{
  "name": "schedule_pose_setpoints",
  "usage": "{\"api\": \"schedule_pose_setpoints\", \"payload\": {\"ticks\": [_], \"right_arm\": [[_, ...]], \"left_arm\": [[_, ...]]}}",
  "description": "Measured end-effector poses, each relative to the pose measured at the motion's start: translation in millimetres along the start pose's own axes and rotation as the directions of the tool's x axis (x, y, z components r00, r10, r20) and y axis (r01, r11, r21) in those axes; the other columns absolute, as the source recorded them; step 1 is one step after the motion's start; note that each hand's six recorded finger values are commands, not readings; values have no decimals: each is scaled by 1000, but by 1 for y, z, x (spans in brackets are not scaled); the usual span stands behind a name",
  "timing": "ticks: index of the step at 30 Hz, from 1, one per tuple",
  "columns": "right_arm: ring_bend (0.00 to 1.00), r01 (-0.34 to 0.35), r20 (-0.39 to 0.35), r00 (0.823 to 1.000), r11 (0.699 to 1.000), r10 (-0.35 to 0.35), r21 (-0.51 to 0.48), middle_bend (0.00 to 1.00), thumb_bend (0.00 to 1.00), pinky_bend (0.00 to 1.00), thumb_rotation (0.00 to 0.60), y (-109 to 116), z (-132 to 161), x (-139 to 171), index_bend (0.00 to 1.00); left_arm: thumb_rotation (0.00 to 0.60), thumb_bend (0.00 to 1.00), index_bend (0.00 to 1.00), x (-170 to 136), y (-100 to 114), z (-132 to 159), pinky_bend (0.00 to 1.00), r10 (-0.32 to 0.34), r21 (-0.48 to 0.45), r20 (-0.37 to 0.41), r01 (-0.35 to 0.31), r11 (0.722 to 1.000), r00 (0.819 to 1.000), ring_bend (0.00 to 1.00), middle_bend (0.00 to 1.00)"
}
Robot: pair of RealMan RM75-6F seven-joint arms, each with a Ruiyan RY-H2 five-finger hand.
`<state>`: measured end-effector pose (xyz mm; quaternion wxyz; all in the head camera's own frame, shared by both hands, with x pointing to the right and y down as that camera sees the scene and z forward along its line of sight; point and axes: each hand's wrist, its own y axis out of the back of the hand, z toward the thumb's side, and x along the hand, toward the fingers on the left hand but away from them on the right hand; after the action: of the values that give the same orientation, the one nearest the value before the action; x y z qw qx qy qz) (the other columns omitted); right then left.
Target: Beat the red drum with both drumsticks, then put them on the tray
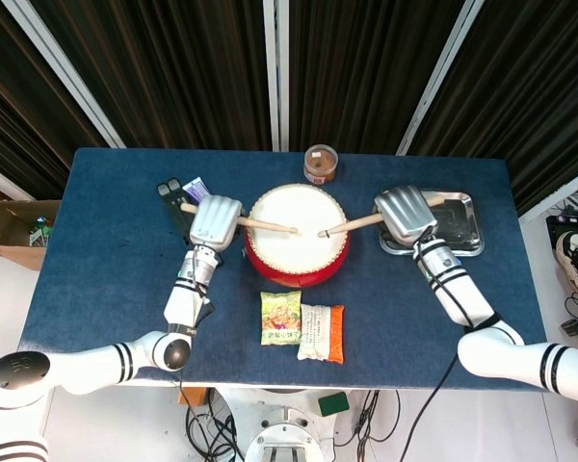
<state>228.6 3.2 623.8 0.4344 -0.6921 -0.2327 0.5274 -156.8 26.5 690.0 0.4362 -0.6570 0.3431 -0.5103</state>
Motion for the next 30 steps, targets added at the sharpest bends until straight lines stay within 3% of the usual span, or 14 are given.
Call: {"api": "schedule_pose_setpoints", "payload": {"ticks": [9,12,16,21,26,30], "right_arm": [[1000,-74,17,997,984,73,162,1000,757,949,600,-36,-4,-10,1000],[1000,-65,16,998,977,63,205,1000,757,949,600,-35,-1,-12,1000],[1000,-10,10,1000,991,9,132,1000,757,949,600,-17,4,-10,1000],[1000,36,6,999,998,-36,45,1000,757,949,600,-1,5,-9,1000],[1000,-8,24,1000,993,5,120,1000,757,949,600,-22,3,-20,1000],[1000,-37,36,999,983,31,178,1000,757,949,600,-37,6,-27,1000]], "left_arm": [[600,573,1000,-4,-11,-14,1000,-25,43,-24,26,999,999,1000,1000],[600,573,1000,-3,-22,-12,1000,-41,76,-20,42,996,999,1000,1000],[600,573,1000,-1,-34,-8,1000,-46,121,-16,48,991,999,1000,1000],[600,572,1000,-2,-19,-9,1000,2,86,-20,0,996,1000,1000,1000],[600,571,1000,-8,2,-11,1000,43,59,-15,-42,997,999,1000,1000],[600,572,1000,-9,-7,-11,1000,14,88,-11,-13,996,1000,1000,1000]]}}
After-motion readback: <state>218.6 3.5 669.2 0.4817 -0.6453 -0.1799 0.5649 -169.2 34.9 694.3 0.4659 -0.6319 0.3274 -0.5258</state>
